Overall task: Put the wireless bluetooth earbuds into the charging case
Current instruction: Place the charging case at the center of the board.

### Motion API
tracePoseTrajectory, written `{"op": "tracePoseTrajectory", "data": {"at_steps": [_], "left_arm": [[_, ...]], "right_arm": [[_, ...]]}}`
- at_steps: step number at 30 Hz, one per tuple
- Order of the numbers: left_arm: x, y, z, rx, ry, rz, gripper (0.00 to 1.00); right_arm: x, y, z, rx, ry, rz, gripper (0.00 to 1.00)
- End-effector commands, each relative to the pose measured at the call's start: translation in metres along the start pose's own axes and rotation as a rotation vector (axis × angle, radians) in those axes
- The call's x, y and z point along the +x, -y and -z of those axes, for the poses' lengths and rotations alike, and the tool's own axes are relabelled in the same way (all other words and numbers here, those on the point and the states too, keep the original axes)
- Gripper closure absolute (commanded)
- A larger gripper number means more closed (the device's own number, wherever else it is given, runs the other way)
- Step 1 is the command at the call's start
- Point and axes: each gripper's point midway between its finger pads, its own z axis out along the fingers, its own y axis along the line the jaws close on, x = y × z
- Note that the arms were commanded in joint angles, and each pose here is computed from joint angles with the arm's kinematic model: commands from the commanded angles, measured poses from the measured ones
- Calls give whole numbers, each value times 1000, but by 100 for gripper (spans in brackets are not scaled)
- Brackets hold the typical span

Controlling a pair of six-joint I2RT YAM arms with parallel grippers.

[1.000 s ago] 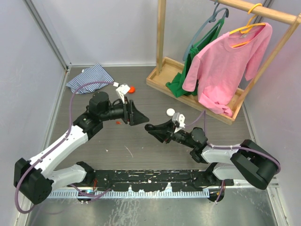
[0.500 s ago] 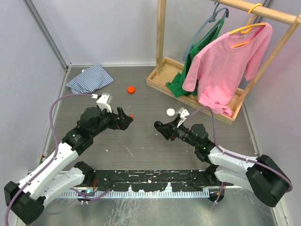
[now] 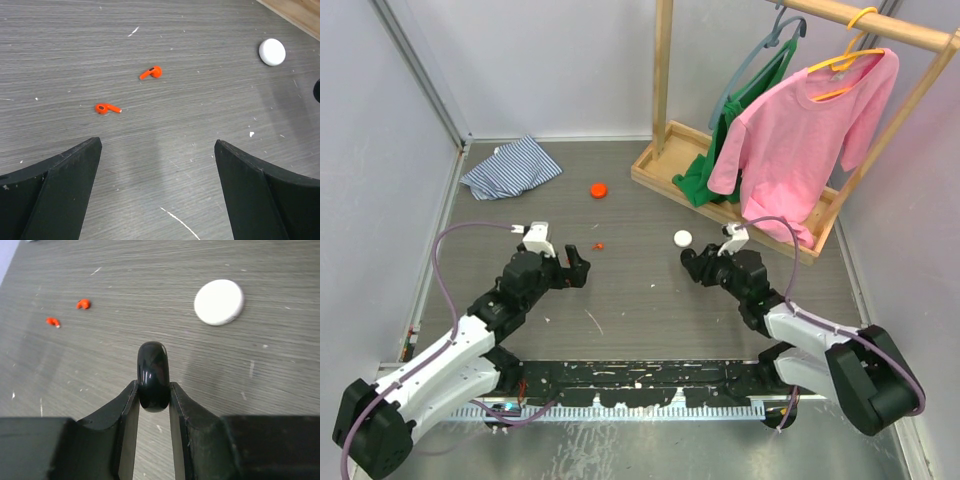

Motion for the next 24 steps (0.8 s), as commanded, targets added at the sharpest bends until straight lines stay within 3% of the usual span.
{"op": "tracePoseTrajectory", "data": {"at_steps": [1, 9, 24], "left_arm": [[-30, 0, -6, -11, 154, 9, 2], [-23, -7, -8, -38, 146, 1, 2], [-21, -10, -6, -51, 136, -3, 2]], "right_arm": [[-23, 18, -6, 86, 75, -105, 84], [-23, 56, -16, 227, 79, -241, 84], [-19, 66, -50, 231, -15, -372, 72]]}}
